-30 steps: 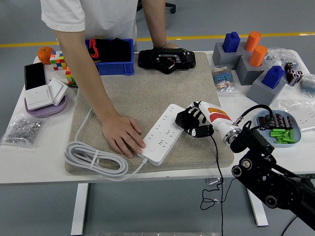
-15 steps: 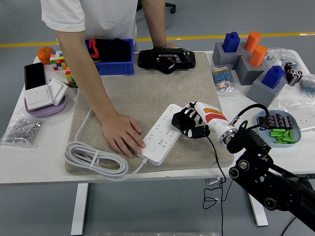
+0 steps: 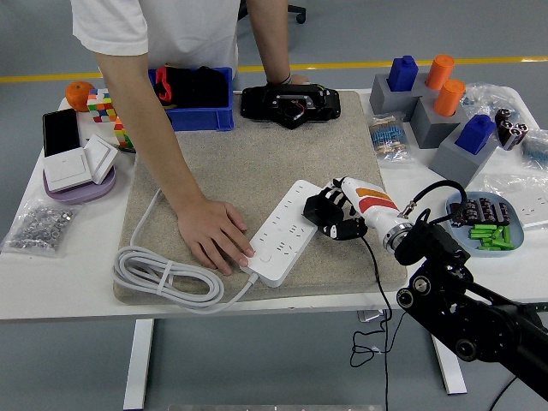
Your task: Press the white button,pick up the black plug,place it near the board,insert it into the board
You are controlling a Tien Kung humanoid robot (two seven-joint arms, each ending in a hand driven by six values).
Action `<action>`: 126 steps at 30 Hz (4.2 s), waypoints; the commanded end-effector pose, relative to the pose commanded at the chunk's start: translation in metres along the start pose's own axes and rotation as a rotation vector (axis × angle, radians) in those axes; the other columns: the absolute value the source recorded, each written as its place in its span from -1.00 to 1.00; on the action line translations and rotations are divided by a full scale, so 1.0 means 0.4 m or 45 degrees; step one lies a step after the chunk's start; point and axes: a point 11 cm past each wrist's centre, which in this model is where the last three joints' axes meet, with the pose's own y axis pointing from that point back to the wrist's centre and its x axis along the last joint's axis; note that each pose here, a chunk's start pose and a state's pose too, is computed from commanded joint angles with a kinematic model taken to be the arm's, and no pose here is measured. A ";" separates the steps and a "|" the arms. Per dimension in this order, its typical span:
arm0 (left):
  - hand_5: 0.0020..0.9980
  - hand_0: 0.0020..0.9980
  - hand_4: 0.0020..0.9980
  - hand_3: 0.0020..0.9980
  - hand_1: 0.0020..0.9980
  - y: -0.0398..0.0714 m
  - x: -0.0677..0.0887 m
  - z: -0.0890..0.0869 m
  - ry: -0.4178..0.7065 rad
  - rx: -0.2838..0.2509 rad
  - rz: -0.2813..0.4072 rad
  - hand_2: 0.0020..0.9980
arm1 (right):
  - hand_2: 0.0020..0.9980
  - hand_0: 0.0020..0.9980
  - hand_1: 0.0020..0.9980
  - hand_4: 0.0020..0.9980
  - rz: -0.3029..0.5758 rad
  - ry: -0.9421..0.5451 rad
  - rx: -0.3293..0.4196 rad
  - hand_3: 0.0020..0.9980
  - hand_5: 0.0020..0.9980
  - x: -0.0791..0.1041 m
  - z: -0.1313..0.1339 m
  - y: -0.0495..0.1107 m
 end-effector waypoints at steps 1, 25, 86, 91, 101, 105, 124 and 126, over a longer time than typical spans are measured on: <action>-0.64 0.38 0.10 0.27 0.27 0.000 0.000 0.000 0.001 0.000 -0.001 0.23 | -0.34 -0.23 -0.41 0.59 0.001 0.000 0.000 -0.08 -1.00 0.000 0.000 0.000; -0.63 0.38 0.10 0.27 0.27 0.000 -0.002 0.003 0.012 -0.004 -0.001 0.22 | -0.27 -0.18 -0.34 0.62 0.032 -0.079 0.039 -0.01 -1.00 0.041 -0.031 0.012; -0.64 0.38 0.09 0.27 0.27 0.001 -0.005 0.008 0.022 -0.011 -0.003 0.22 | 0.13 -0.09 0.01 0.67 -0.024 -0.097 0.022 0.18 -1.00 0.005 -0.016 0.012; -0.64 0.38 0.08 0.27 0.27 0.001 -0.004 0.008 0.023 -0.010 -0.003 0.23 | 0.13 -0.09 0.02 0.70 -0.029 -0.090 0.018 0.17 -1.00 0.007 -0.013 0.013; -0.64 0.38 0.08 0.27 0.27 0.001 -0.005 0.008 0.022 -0.010 -0.003 0.22 | 0.13 -0.10 0.02 0.71 -0.055 -0.081 0.022 0.18 -1.00 -0.003 -0.016 0.015; -0.64 0.38 0.08 0.27 0.27 0.001 -0.006 0.007 0.019 -0.009 -0.002 0.22 | 0.13 -0.09 0.02 0.71 -0.059 -0.083 0.031 0.18 -1.00 -0.005 -0.023 0.016; -0.64 0.38 0.08 0.27 0.27 0.001 -0.005 0.007 0.015 -0.007 0.000 0.22 | 0.14 -0.08 0.03 0.73 -0.061 -0.068 0.027 0.18 -1.00 -0.009 -0.019 0.011; -0.64 0.38 0.08 0.27 0.27 0.001 -0.005 0.007 0.015 -0.008 0.000 0.22 | 0.14 -0.08 0.03 0.73 -0.062 -0.066 0.027 0.18 -1.00 -0.010 -0.019 0.011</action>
